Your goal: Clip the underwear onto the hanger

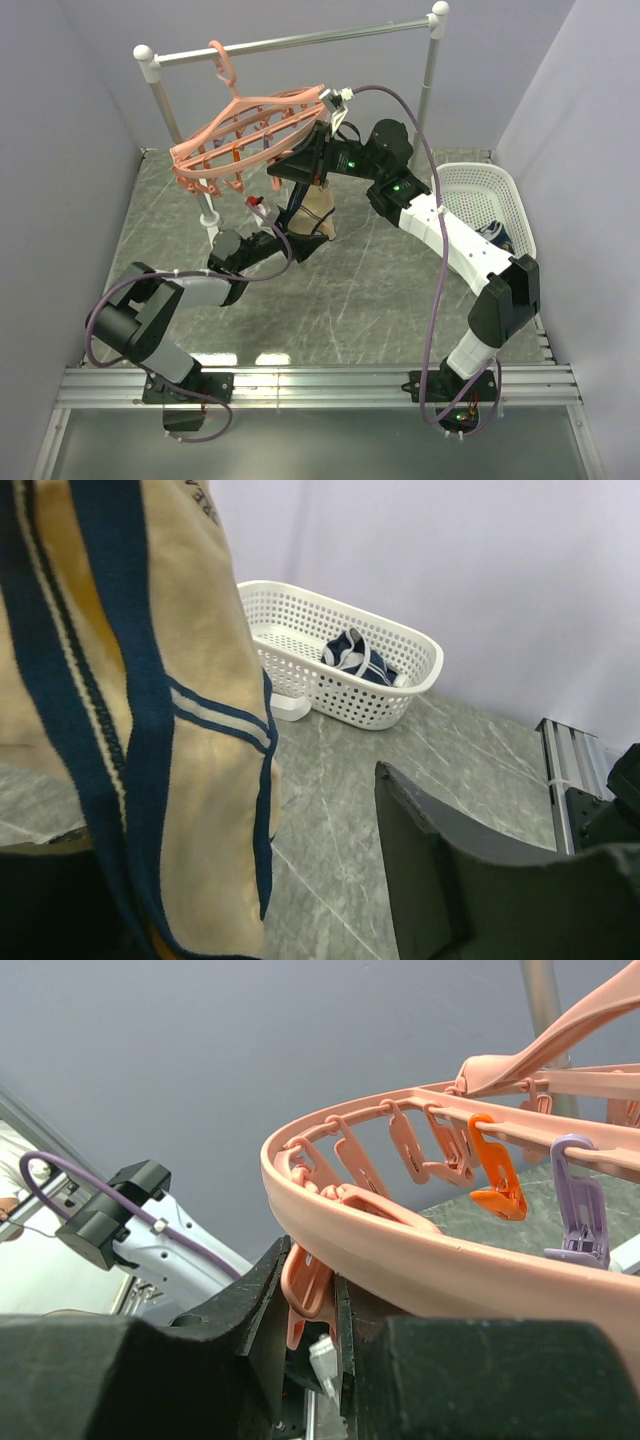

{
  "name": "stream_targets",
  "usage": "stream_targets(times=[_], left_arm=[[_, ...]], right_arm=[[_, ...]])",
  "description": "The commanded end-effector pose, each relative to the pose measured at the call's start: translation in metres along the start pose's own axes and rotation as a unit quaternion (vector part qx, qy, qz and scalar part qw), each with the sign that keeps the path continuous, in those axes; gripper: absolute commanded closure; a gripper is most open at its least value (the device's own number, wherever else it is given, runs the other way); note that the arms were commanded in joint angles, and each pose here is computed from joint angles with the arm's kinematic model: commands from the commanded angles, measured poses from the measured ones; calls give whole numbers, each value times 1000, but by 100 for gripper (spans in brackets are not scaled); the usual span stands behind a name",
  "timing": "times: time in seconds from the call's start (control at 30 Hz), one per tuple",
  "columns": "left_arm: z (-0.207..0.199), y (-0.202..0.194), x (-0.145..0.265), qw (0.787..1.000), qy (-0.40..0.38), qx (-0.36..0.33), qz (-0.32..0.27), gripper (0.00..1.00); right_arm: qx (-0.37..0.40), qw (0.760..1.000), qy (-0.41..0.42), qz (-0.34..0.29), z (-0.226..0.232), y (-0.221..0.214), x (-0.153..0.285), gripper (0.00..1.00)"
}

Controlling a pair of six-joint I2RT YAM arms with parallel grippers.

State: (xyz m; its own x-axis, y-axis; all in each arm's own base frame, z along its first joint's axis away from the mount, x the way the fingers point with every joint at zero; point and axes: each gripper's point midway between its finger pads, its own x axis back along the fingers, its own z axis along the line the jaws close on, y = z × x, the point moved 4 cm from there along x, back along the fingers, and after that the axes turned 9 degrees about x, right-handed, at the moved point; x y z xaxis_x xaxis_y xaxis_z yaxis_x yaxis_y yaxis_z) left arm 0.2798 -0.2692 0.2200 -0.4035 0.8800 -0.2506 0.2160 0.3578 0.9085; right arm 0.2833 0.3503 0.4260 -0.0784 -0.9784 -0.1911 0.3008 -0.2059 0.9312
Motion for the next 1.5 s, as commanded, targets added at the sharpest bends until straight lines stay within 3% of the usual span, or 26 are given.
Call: stream_targets(times=[0.0, 0.43, 0.63, 0.87, 1.47], left_arm=[[-29, 53, 6, 990, -54, -75, -109, 37], [-30, 54, 28, 992, -26, -71, -98, 49], [-25, 57, 31, 993, -15, -71, -97, 60], [-16, 59, 37, 993, 3, -67, -92, 60], [-2, 56, 47, 995, 30, -68, -74, 44]], right_arm=[[39, 999, 20, -31, 19, 30, 0, 100], [42, 998, 21, -34, 20, 30, 2, 100], [42, 998, 24, -33, 22, 31, 2, 100], [43, 998, 26, -33, 23, 32, 2, 100], [45, 998, 29, -34, 23, 32, 1, 100]])
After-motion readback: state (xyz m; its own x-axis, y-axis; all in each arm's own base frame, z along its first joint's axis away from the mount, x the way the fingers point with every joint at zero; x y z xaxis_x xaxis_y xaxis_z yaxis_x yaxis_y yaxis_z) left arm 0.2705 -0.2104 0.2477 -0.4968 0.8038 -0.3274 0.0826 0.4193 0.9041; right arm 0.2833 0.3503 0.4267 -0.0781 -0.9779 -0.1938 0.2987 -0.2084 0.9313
